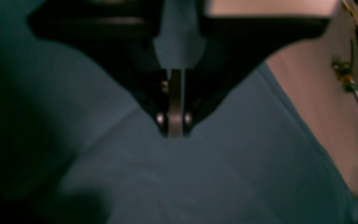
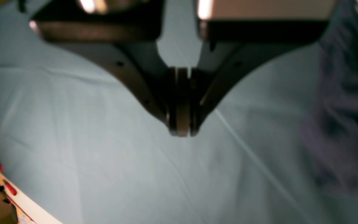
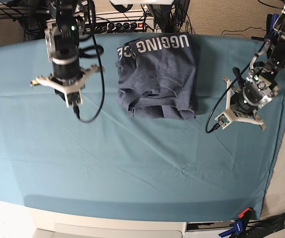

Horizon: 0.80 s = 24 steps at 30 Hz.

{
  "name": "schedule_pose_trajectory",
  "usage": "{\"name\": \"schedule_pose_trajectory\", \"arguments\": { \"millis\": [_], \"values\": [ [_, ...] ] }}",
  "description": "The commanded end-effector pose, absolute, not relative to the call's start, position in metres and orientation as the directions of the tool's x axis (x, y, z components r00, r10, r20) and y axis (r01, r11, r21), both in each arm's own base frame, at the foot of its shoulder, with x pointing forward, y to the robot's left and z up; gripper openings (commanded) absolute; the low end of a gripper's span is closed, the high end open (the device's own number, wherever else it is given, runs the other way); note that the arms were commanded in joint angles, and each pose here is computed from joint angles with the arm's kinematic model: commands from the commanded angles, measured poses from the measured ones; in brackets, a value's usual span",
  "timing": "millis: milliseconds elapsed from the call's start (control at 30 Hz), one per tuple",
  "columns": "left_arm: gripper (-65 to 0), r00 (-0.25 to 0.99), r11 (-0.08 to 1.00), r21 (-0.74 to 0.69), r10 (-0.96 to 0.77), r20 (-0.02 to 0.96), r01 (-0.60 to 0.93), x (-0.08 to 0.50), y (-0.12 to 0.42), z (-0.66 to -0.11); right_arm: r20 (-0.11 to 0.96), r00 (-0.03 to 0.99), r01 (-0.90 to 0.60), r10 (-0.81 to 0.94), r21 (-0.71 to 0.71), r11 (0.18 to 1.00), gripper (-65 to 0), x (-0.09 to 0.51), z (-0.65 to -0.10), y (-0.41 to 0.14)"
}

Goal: Fold the T-shirt properly
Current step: 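Open both grippers and lift them away from the folded shirt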

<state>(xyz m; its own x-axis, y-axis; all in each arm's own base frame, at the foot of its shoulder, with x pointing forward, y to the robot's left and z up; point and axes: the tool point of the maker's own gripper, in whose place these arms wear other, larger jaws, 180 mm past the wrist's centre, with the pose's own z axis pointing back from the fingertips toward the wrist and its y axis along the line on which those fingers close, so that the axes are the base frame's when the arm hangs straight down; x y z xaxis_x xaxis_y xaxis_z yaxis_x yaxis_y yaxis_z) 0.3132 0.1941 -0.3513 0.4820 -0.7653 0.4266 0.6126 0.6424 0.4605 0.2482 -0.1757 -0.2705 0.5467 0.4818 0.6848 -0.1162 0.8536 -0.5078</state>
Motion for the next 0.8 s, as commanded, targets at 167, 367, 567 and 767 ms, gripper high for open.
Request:
{"name": "schedule_pose_trajectory", "arguments": {
  "millis": [167,367,567,767],
  "values": [
    [-65.0,0.524,0.613,0.5,-0.787,0.324,0.611,0.287,0.221,-0.365,0.583,0.633,-0.047,0.509,-0.628,0.777,-65.0,0.213,-0.267,-0.239],
    [-65.0,0.574,0.637,0.429,-0.769,0.283,0.641,0.231,0.225,-0.386,0.474,0.765,0.026,0.436,-0.699,0.715,-65.0,0.163,-0.267,-0.305],
    [-65.0,0.645,0.684,0.409,-0.721,0.253,0.605,0.186,0.248,-0.381,0.404,0.837,0.044,0.368,-0.722,0.691,-65.0,0.123,-0.265,-0.338],
    [-65.0,0.71,0.727,0.34,-0.675,0.2,0.596,0.128,0.256,-0.385,0.352,0.865,-0.018,0.358,-0.69,0.723,-65.0,0.105,-0.277,-0.336]
  ]
}}
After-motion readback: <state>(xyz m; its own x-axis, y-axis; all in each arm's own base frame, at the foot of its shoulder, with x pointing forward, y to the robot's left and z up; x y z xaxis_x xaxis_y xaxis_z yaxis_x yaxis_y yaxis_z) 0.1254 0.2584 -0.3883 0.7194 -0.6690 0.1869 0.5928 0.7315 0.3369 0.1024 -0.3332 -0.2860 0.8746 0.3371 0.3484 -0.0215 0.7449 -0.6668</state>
